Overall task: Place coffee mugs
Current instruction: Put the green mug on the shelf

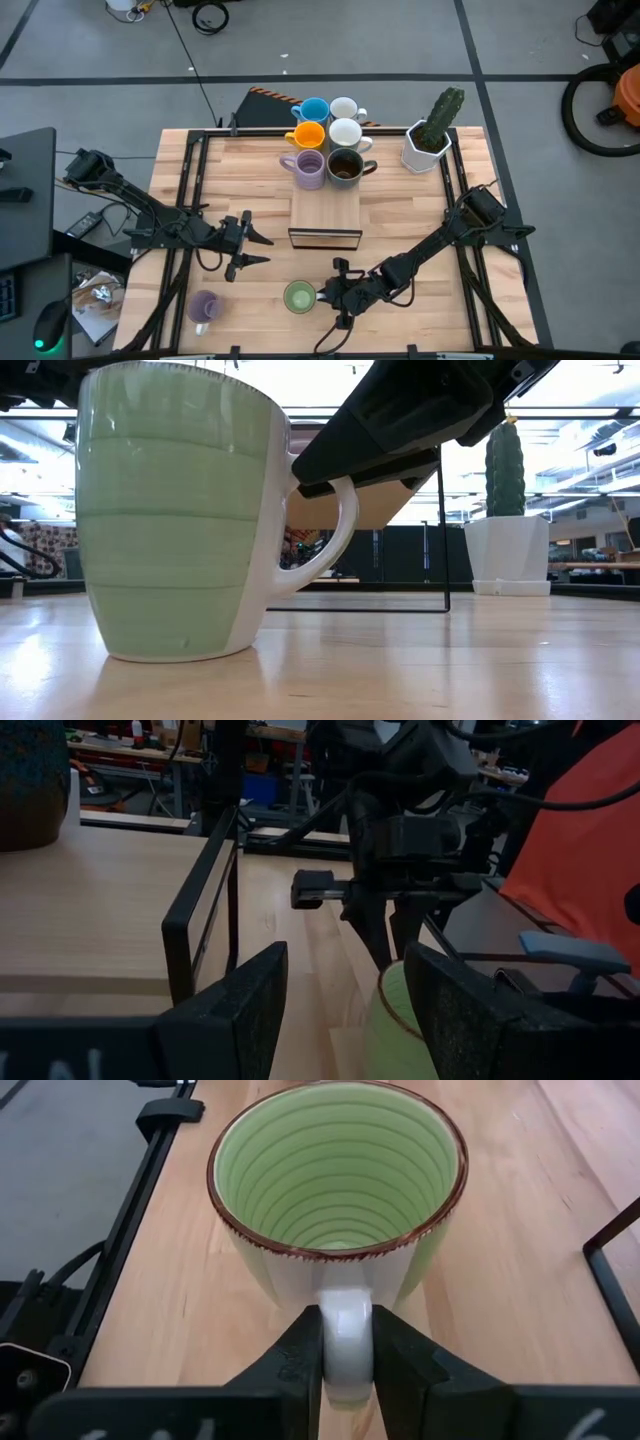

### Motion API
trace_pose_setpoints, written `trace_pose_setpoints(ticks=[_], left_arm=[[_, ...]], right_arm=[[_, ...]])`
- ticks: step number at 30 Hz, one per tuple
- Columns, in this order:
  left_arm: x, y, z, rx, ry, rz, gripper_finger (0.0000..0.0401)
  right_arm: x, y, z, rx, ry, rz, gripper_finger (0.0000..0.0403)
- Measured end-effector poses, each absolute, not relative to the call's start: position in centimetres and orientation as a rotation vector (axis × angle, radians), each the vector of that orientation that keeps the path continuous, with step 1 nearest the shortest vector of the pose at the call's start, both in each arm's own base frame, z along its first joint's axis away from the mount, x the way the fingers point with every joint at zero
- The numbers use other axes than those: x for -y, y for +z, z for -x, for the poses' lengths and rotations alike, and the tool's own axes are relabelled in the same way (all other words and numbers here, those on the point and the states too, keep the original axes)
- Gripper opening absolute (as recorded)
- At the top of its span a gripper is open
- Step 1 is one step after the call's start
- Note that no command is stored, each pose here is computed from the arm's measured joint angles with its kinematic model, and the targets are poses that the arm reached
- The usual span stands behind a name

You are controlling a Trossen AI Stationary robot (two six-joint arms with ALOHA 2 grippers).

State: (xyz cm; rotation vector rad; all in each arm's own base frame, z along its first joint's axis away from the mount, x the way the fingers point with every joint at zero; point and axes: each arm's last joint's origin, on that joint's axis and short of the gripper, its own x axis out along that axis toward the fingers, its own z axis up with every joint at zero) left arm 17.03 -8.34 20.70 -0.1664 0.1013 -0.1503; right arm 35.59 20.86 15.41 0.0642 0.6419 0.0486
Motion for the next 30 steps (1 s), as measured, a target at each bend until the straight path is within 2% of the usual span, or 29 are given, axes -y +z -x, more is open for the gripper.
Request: trace_pose_setpoints(ticks=[16,30], left_arm=[[8.3,20.6,-17.0,-0.109,-0.148,0.183,0.0208],[8.3,20.5,-17.0,-0.122,-0.147,0.177,0.0208]], right_arm=[[-20.7,15.5,-35.5,-0.663,0.076,-0.044,0.0072],[-19.9,18.6,-34.5,-0.643,0.049,0.015,0.0072]])
